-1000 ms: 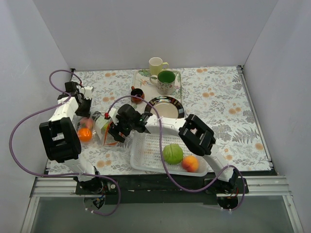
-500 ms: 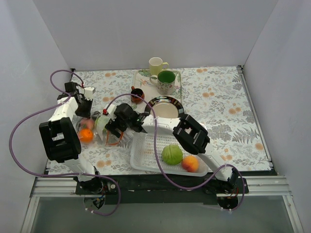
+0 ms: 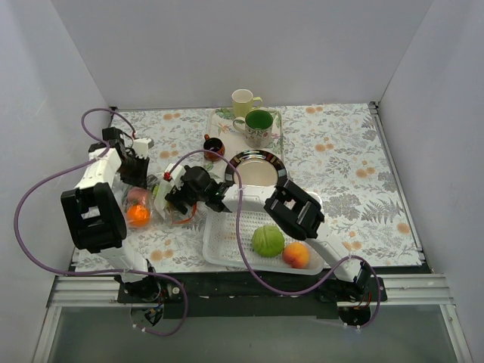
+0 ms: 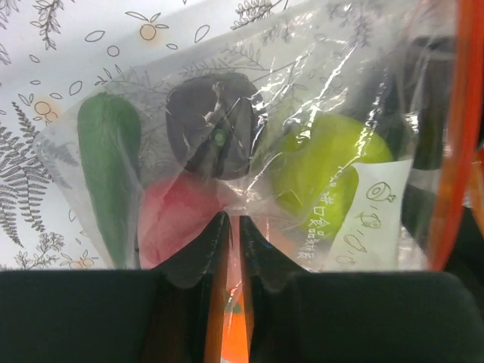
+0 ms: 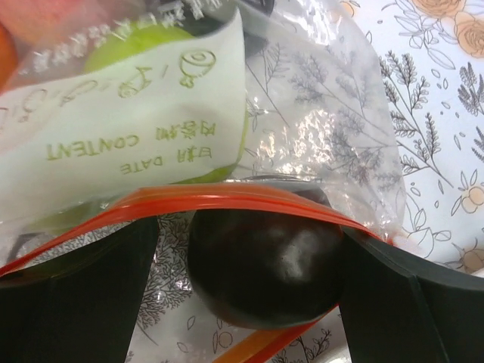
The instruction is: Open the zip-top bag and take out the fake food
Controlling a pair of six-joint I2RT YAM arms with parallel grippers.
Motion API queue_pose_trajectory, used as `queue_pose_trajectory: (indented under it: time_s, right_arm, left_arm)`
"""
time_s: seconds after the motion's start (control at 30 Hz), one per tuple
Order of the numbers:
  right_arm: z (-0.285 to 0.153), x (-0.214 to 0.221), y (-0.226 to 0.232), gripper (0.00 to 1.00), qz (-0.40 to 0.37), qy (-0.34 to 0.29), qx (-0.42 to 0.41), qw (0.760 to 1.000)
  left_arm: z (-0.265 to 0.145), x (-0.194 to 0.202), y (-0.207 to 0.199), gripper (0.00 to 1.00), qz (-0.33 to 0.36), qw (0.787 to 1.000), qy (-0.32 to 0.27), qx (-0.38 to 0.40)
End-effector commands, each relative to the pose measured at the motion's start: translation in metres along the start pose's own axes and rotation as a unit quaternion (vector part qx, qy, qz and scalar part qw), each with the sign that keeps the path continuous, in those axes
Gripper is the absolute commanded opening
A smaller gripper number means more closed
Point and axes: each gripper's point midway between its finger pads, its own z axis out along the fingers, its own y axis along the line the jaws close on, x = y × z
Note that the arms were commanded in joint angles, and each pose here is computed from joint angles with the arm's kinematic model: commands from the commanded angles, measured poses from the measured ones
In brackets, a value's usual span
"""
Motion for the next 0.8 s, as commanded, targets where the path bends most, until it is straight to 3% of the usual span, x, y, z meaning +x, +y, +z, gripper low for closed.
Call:
queue_pose_trajectory:
  time_s: [0.0, 0.07, 0.1, 0.13, 0.23, 0.37, 0.63, 0.73, 0.77]
  right_arm:
    - [-0.008, -0.034, -0.011, 0.96, -0.001, -0.064, 0.032, 0.997]
    - [-0.008, -0.027, -0.01, 0.89, -0.001, -0.056, 0.031, 0.998]
    - [-0.009, -0.025, -0.01, 0.85, 0.0, -0.055, 0.03, 0.998]
    - [-0.009, -0.02, -0.009, 0.79, 0.0, -0.05, 0.029, 0.998]
    - [-0.016, -0.023, -0.011, 0.74, 0.004, -0.057, 0.035, 0.998]
    - [-0.022, -0.024, -0.01, 0.74, 0.001, -0.058, 0.036, 0.998]
    - [-0.025, -0.026, 0.0, 0.75, 0.003, -0.059, 0.017, 0.998]
    - [-0.025, -0.027, 0.003, 0.75, 0.005, -0.06, 0.012, 0.998]
    - [-0.025, -0.027, 0.004, 0.75, 0.005, -0.061, 0.008, 0.998]
  left_arm:
    - [-0.025, -0.016, -0.011, 0.18, 0.008, 0.999, 0.002, 0.031]
    - [-0.038, -0.03, -0.003, 0.4, 0.01, 1.0, -0.005, 0.019]
    - [-0.043, -0.029, -0.003, 0.7, 0.004, 1.0, 0.001, 0.019]
    - [-0.048, -0.032, 0.001, 0.75, 0.003, 1.0, -0.003, 0.014]
    - [-0.064, -0.035, 0.019, 0.76, 0.0, 1.0, -0.014, -0.016]
    - [-0.066, -0.001, 0.046, 0.76, -0.027, 0.999, 0.014, -0.045]
    - [-0.04, 0.059, 0.035, 0.74, -0.078, 0.996, 0.047, -0.015]
    - [-0.03, 0.062, 0.028, 0.71, -0.097, 0.994, 0.044, 0.003]
    - [-0.028, 0.06, 0.027, 0.63, -0.102, 0.994, 0.04, 0.01]
